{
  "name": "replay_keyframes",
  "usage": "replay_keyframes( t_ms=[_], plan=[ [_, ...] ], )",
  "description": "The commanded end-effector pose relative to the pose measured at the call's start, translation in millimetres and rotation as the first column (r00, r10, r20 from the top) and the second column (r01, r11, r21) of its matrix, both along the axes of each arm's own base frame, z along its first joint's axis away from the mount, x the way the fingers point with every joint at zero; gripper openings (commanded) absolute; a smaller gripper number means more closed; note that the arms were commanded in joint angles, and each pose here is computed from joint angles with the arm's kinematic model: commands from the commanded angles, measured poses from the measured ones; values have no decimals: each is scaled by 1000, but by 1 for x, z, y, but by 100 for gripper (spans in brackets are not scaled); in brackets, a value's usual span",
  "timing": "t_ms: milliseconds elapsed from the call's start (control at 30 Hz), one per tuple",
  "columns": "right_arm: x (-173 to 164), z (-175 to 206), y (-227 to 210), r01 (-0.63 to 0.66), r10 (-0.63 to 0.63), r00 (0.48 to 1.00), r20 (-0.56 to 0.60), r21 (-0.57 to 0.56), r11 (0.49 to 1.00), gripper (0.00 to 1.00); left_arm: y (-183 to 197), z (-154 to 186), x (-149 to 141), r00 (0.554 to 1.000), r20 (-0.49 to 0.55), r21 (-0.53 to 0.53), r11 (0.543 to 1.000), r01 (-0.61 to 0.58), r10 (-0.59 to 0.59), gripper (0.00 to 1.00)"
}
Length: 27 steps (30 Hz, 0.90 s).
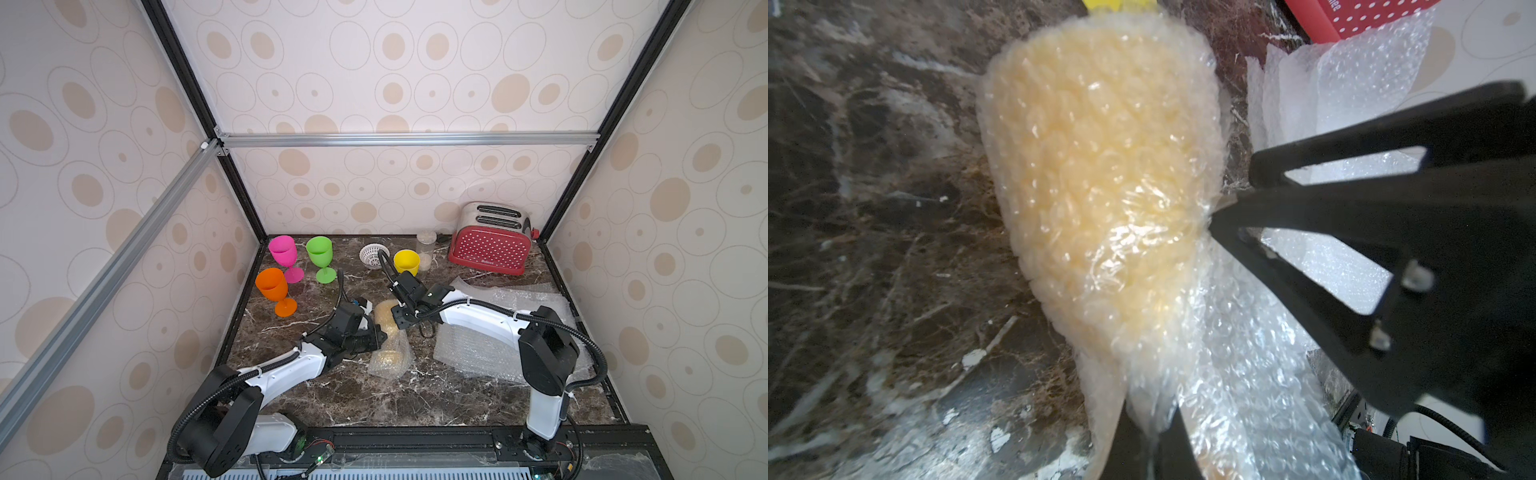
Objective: Unpack wine glasses from bubble wrap
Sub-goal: Unwrap the bubble wrap at the center of the board.
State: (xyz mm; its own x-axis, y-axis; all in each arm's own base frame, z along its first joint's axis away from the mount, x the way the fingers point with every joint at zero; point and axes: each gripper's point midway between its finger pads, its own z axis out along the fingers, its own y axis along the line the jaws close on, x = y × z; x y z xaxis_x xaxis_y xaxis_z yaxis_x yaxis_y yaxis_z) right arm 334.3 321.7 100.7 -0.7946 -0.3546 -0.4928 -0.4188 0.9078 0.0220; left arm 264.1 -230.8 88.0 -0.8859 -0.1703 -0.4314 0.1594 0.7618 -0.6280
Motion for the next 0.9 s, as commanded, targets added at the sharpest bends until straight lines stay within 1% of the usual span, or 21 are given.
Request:
replay_keyframes(
  t_ms=[0, 200, 367, 467, 567, 633, 700, 767, 800, 867],
  plan=[
    [9, -1, -25, 88, -88, 996, 10, -11, 996, 42, 5, -4, -9, 1000, -12, 23, 1000, 15, -15, 2],
    [11, 1, -43, 136, -136, 991, 1, -1, 991, 42, 5, -6, -10, 1000, -17, 24, 1000, 15, -15, 2],
    [2, 10, -52, 136, -136, 991, -8, 23, 990, 42, 8, -6, -10, 1000, -14, 34, 999, 5, -4, 2],
    [-6, 23, -61, 145, -143, 989, -22, 81, 986, 42, 10, -7, -11, 1000, -16, 40, 999, -2, 2, 3],
    [-17, 31, -70, 151, -143, 988, -66, 150, 977, 43, 10, -8, -11, 1000, -17, 39, 999, -6, 6, 3],
    [-28, 38, -70, 139, -124, 988, -89, 195, 971, 47, 10, -7, -11, 1000, -16, 38, 999, -6, 7, 4],
    [-43, 42, -63, 118, -86, 988, -130, 259, 959, 50, 9, -5, -9, 1000, -11, 35, 999, -7, 7, 4],
    [-58, 40, -52, 105, -48, 983, -176, 329, 939, 50, 8, -5, -8, 1000, -9, 32, 999, -7, 7, 4],
    [-65, 37, -46, 95, -27, 981, -194, 350, 932, 50, 8, -5, -8, 1000, -9, 30, 1000, -8, 8, 4],
    [-78, 26, -36, 79, -3, 977, -214, 345, 935, 51, 7, -5, -8, 1000, -11, 28, 1000, -6, 6, 4]
  ],
)
